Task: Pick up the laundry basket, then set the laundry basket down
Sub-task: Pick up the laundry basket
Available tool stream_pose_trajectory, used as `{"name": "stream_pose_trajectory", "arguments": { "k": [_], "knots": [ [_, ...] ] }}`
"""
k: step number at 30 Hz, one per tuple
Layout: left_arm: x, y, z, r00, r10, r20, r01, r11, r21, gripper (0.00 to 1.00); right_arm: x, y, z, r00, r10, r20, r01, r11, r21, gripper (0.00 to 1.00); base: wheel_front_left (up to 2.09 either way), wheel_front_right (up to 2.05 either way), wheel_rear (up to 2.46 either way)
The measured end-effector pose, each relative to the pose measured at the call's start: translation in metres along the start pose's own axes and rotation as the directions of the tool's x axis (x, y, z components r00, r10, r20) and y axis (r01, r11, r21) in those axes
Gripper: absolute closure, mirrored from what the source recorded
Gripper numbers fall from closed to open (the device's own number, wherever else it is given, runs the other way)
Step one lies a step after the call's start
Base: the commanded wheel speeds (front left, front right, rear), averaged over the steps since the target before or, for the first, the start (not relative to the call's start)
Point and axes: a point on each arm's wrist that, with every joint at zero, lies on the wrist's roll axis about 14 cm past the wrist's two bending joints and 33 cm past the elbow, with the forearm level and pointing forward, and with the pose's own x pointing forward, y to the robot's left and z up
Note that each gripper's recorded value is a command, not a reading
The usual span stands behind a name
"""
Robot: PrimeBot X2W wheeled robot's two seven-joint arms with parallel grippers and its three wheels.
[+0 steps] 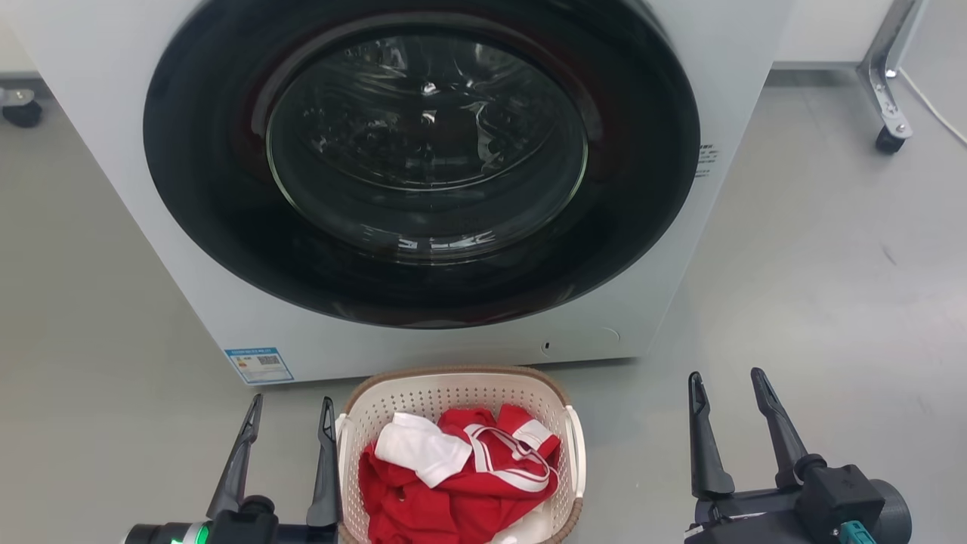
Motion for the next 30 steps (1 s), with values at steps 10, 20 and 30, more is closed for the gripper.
{"name": "stream_pose_trajectory", "arguments": {
  "k": [10, 20, 30],
  "knots": [
    [0.019, 0.002, -0.028, 0.997, 0.008, -0.076, -0.010, 1.000, -0.028, 0.00, 0.024, -0.011, -0.021, 0.999, -0.023, -0.045, 0.023, 1.000, -0.006, 0.00, 0.00, 0.00, 0.00],
    [0.051, 0.001, -0.068, 0.986, 0.001, -0.166, -0.006, 1.000, -0.026, 0.00, 0.057, -0.022, -0.056, 0.994, -0.020, -0.111, 0.017, 0.999, -0.028, 0.00, 0.00, 0.00, 0.00],
    [0.076, 0.003, -0.132, 0.949, -0.002, -0.315, -0.006, 1.000, -0.022, 0.00, 0.079, -0.027, -0.123, 0.967, -0.015, -0.256, 0.008, 1.000, -0.027, 0.00, 0.00, 0.00, 0.00]
  ]
}}
